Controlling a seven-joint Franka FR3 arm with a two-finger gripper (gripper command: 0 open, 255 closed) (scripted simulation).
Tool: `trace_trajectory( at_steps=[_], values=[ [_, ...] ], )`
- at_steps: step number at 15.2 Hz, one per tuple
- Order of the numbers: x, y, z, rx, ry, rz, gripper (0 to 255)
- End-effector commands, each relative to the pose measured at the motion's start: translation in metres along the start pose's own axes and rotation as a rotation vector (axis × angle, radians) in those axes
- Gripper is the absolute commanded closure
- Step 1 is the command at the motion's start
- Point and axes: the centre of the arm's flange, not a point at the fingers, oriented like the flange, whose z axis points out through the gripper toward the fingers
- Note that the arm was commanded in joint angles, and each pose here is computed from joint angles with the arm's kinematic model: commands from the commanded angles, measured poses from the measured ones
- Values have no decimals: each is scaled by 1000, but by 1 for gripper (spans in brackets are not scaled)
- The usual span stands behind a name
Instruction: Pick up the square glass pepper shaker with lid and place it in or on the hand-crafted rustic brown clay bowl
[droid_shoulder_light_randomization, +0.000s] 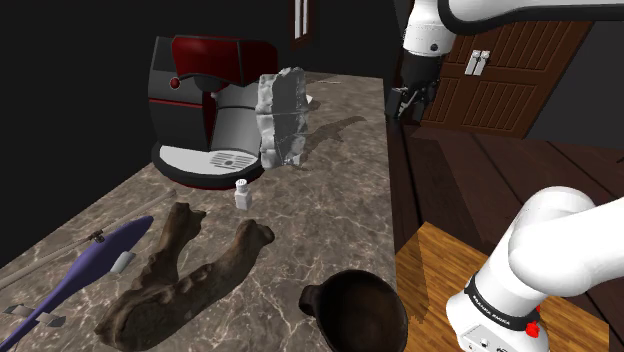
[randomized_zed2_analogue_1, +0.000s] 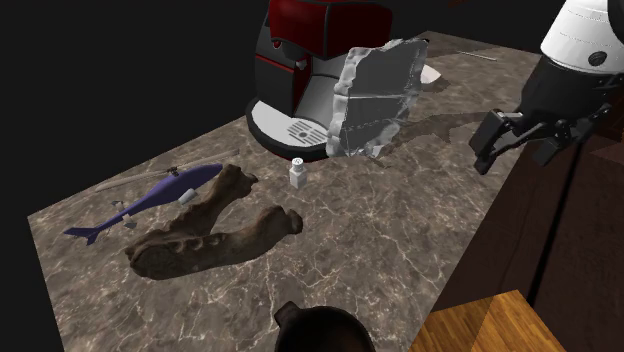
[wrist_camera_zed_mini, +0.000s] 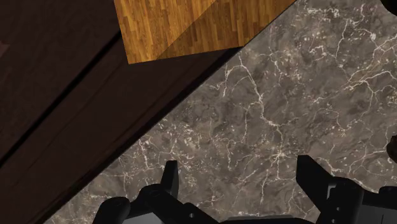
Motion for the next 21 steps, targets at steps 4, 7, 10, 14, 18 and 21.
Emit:
trace_trajectory(
  at_steps=[4,7,10,14,18,21],
  values=[
    [23,-29,16,5,-14,15,0],
    [45,-58,33,10,-28,30,0],
    [68,-86,49,15,-42,45,0],
    [99,-124,72,21,-60,65,0],
    [130,-161,94,28,-79,85,0],
    [154,-189,112,33,-93,100,0]
  ],
)
